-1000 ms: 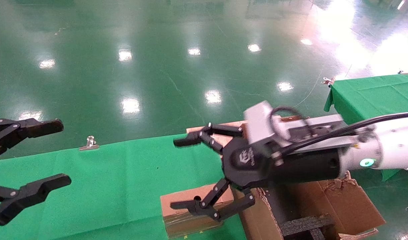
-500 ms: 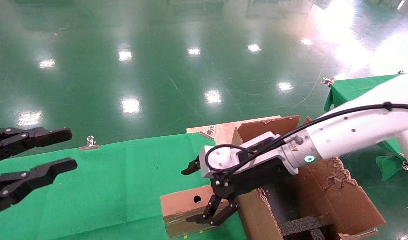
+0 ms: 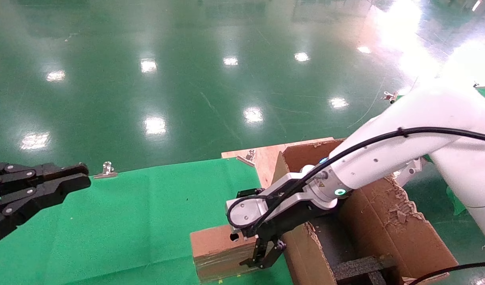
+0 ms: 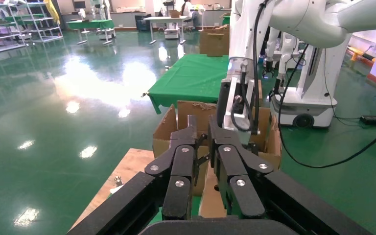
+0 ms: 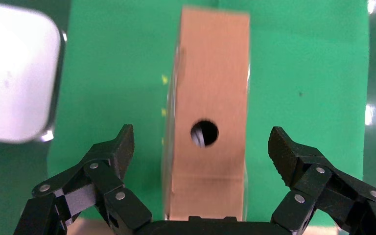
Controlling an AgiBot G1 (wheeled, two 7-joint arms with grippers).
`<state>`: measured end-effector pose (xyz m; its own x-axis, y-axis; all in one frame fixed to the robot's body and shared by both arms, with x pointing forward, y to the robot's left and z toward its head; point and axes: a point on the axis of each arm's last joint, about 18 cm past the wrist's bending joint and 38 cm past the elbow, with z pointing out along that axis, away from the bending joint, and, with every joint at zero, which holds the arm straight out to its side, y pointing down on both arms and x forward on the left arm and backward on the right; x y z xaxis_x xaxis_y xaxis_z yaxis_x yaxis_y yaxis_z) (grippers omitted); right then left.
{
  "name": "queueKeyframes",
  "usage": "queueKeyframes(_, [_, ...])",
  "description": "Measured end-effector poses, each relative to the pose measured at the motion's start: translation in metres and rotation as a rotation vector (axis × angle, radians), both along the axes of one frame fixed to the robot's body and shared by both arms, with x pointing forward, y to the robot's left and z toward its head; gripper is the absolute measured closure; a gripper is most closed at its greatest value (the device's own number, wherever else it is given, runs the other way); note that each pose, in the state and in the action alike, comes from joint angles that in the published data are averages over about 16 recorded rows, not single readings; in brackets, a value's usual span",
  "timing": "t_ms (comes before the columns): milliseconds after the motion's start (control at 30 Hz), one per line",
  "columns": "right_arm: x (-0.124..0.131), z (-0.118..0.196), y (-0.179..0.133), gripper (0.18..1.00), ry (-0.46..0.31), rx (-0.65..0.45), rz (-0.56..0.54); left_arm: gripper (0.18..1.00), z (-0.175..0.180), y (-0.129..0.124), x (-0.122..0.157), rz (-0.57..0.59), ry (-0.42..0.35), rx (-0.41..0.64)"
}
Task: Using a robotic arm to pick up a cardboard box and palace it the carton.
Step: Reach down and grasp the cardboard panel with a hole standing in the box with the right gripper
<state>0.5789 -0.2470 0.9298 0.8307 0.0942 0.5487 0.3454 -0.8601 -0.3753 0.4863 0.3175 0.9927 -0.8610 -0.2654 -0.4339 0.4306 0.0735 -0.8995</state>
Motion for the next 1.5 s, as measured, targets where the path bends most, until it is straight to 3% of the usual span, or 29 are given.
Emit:
queueKeyframes(300, [0.0067,-0.0025,0.0026,0.178,-0.021,-0.075,-0.007,0.975,0.0000,0.0000,0.0000,0.000,0.000,0.000])
queueKeyframes(767, [0.0095,-0.0028,0.0024,0.212,-0.031,-0.093,-0.010,0.977,0.0000,0.0001,0.0001,0.001,0.000,0.000])
queueKeyframes(1167, [0.0090,-0.0027,0.0025,0.368,-0.030,-0.090,-0.009,0.856,0.0000,0.0001,0.0001,0.000,0.000,-0.001])
queueKeyframes(1500, [0.0087,-0.0030,0.0024,0.593,-0.028,-0.088,-0.008,0.645,0.0000,0.0001,0.0000,0.000,0.000,-0.001])
